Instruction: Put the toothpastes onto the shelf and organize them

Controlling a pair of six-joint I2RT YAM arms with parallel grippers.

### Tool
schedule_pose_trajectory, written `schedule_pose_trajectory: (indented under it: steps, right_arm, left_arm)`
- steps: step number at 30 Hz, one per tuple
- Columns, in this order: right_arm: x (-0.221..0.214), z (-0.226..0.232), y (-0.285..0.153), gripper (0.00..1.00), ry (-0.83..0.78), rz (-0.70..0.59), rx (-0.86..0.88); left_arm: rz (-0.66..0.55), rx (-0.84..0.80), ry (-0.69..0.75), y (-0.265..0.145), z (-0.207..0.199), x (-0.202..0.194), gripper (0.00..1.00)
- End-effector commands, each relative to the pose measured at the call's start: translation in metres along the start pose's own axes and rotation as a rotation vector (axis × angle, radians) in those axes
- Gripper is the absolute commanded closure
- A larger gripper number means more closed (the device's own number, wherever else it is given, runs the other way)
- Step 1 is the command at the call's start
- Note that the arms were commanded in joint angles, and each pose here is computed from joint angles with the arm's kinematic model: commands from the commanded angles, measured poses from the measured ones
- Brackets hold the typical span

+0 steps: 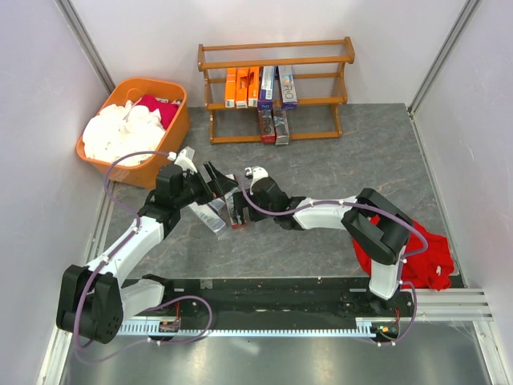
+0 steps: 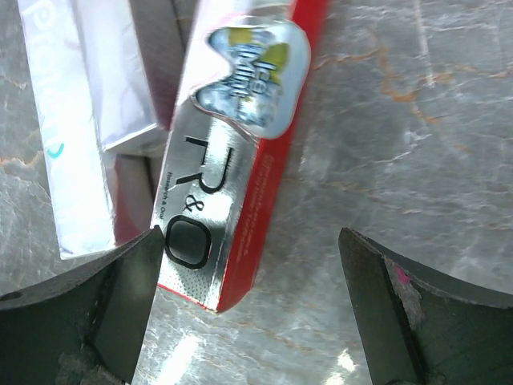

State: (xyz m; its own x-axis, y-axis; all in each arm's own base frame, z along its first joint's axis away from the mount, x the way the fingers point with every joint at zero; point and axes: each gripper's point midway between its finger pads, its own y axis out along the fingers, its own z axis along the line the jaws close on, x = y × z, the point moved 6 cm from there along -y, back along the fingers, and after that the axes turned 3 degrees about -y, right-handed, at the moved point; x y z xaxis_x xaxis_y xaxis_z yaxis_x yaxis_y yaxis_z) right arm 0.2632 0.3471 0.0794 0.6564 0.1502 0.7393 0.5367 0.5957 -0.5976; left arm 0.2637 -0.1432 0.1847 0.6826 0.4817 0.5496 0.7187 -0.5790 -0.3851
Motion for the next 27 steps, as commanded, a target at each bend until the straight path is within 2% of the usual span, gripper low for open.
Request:
schedule_pose_trajectory:
  steps: [1,10,27]
  right_arm:
    - [-0.003,0.005,0.003,0.02,-0.069,-0.005,-0.072]
    - [0.009,0.019,-0.007,0.02,-0.022,-0.062,-0.088]
    - [0.005,0.041,0.001,0.04,0.027,-0.074,-0.059]
  left_arm:
    - [-0.026,-0.024,0.038,0.0,-0.004,0.007,0.0]
    - [-0.022,-0.025,0.033,0.001,-0.003,0.006,0.0]
    - [-0.013,-0.027,0.027,0.002,-0.001,0.004,0.0]
